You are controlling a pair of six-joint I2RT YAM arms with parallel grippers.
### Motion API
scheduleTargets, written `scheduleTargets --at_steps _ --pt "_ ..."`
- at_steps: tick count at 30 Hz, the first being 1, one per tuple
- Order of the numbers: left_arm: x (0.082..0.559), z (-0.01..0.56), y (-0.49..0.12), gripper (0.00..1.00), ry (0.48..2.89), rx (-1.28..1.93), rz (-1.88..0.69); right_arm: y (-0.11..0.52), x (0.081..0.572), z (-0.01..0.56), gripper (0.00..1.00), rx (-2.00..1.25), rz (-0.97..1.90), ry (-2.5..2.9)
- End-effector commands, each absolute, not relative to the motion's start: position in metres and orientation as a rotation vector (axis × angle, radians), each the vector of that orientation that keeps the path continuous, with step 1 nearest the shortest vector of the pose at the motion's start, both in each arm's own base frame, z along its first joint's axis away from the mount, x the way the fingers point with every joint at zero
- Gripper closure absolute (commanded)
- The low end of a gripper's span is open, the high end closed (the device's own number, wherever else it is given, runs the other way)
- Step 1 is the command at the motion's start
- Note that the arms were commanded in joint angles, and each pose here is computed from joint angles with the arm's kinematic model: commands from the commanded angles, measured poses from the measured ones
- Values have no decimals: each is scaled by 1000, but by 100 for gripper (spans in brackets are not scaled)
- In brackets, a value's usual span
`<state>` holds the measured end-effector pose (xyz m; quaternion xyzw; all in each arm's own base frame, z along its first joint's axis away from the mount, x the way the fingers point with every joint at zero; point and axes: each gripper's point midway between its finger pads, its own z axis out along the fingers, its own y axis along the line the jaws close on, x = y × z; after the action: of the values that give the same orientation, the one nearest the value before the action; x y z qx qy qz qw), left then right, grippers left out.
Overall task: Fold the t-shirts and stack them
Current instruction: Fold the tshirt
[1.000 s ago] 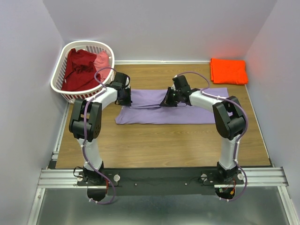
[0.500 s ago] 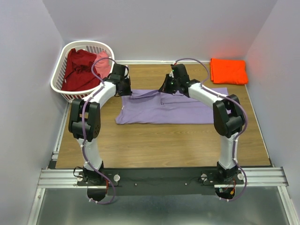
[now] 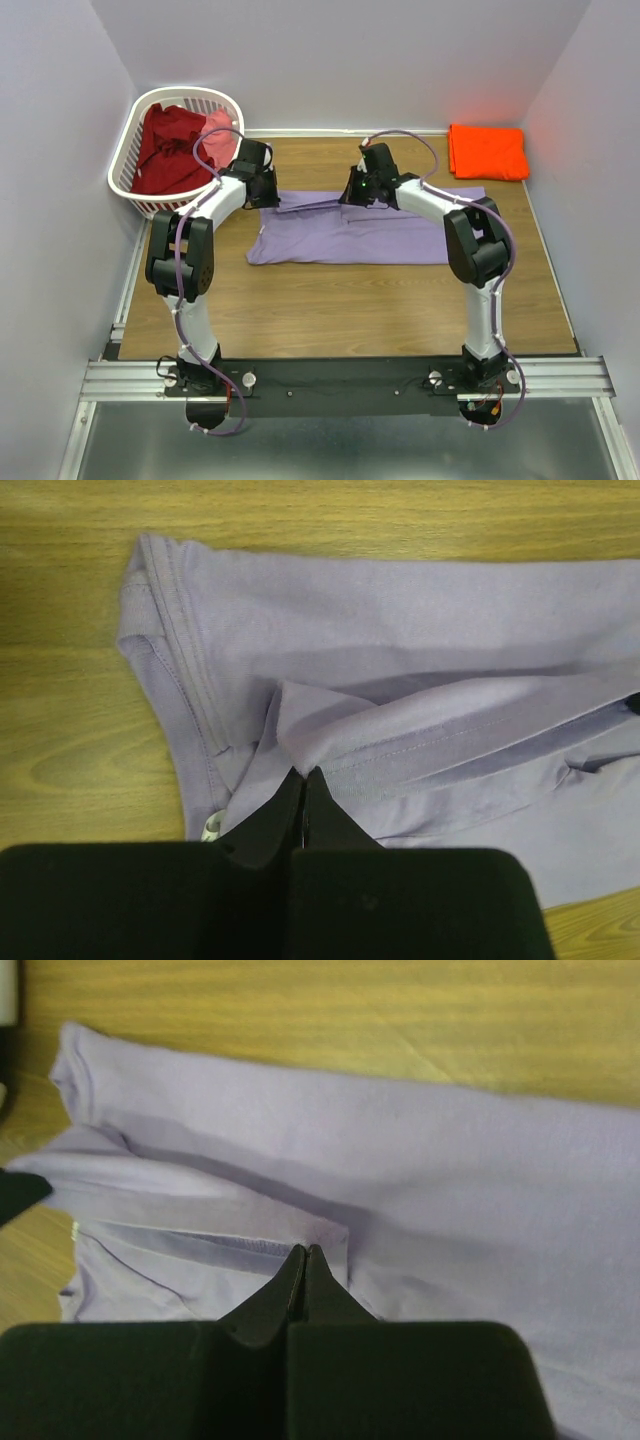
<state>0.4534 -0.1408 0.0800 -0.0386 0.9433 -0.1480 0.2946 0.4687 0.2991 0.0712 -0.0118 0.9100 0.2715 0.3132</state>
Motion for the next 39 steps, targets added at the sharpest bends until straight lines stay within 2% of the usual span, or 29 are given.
scheduleTargets --at_steps 1,14,25,32,34,35,36,37,38,39 --pt "456 85 -139 100 2499 -94 -395 296 448 65 99 -13 734 2451" --pt "427 72 -130 100 2558 -72 -366 289 419 90 99 -1 796 2447" --pt "427 48 -131 100 2605 -77 -358 279 386 41 99 20 785 2590" --pt "419 35 -127 98 2639 -77 -327 281 379 40 99 -10 803 2601" --pt "420 40 -127 94 2631 -80 -324 281 380 45 92 -22 813 2592" --pt "420 42 -126 85 2628 -81 -319 282 379 50 88 -37 818 2582" --pt "420 45 -124 80 2625 -84 -307 283 380 53 79 -44 824 2574" --pt "421 52 -122 70 2608 -91 -292 285 378 58 75 -65 842 2571" --pt "421 56 -120 70 2600 -91 -283 286 377 61 70 -78 853 2569" --pt "420 64 -118 63 2582 -96 -273 286 374 68 63 -96 863 2565"
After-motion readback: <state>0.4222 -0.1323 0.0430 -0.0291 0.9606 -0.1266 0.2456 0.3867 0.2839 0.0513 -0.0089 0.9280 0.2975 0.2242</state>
